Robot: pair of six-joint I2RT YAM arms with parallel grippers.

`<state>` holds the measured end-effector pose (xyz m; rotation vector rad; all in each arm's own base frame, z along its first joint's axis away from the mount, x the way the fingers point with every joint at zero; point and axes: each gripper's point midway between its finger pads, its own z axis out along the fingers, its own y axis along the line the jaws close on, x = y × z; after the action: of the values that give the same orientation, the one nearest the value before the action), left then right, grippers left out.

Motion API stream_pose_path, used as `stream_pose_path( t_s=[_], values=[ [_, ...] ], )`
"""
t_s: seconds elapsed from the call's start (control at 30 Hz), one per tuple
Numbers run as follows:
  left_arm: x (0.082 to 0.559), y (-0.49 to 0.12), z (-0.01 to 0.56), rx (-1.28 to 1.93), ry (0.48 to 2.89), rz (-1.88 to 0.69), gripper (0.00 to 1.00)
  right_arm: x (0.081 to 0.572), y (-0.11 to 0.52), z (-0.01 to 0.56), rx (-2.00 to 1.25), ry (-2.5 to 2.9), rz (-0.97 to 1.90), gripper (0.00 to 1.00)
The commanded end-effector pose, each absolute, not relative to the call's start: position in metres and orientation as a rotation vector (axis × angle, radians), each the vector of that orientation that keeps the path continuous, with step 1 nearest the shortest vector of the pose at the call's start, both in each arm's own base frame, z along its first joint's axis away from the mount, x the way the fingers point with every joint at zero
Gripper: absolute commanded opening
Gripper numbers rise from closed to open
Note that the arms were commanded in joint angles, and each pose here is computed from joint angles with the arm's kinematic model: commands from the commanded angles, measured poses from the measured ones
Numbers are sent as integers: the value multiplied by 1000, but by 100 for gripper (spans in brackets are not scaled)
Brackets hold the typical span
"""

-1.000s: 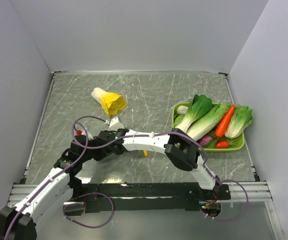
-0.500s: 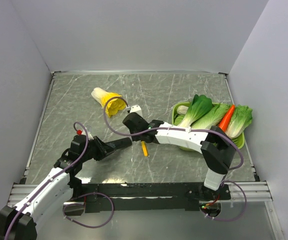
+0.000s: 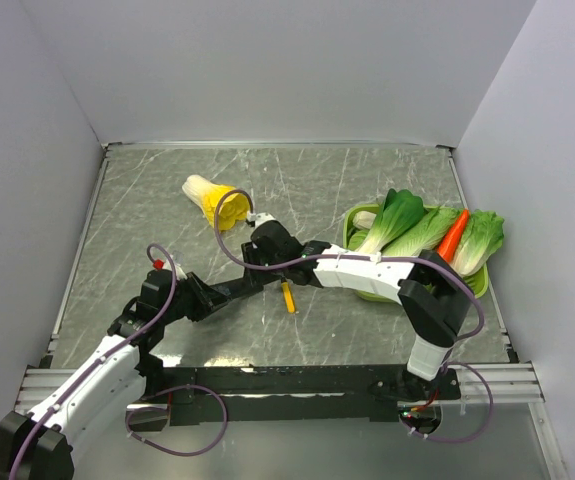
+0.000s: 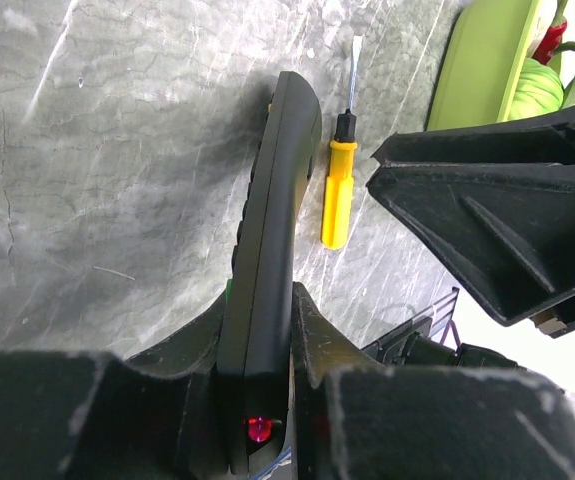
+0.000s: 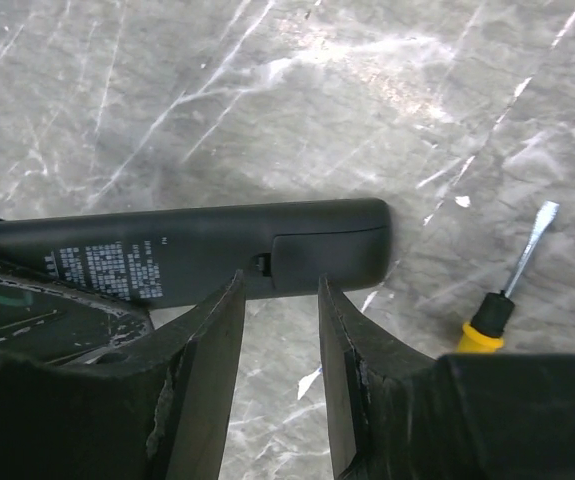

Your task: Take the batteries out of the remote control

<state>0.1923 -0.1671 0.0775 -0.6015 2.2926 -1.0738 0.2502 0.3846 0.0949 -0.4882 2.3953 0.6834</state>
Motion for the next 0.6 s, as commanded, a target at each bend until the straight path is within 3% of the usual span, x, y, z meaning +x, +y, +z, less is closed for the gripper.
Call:
stream_pose_path(
  t_s=[0.0,0.57],
  values=[
    [183,-160,60,-618,2370,-994,1,252,393,93,-475,2398,729,43],
    [183,-160,61,-618,2365,-996,1,254,403,83,-491,2420,711,43]
  ],
)
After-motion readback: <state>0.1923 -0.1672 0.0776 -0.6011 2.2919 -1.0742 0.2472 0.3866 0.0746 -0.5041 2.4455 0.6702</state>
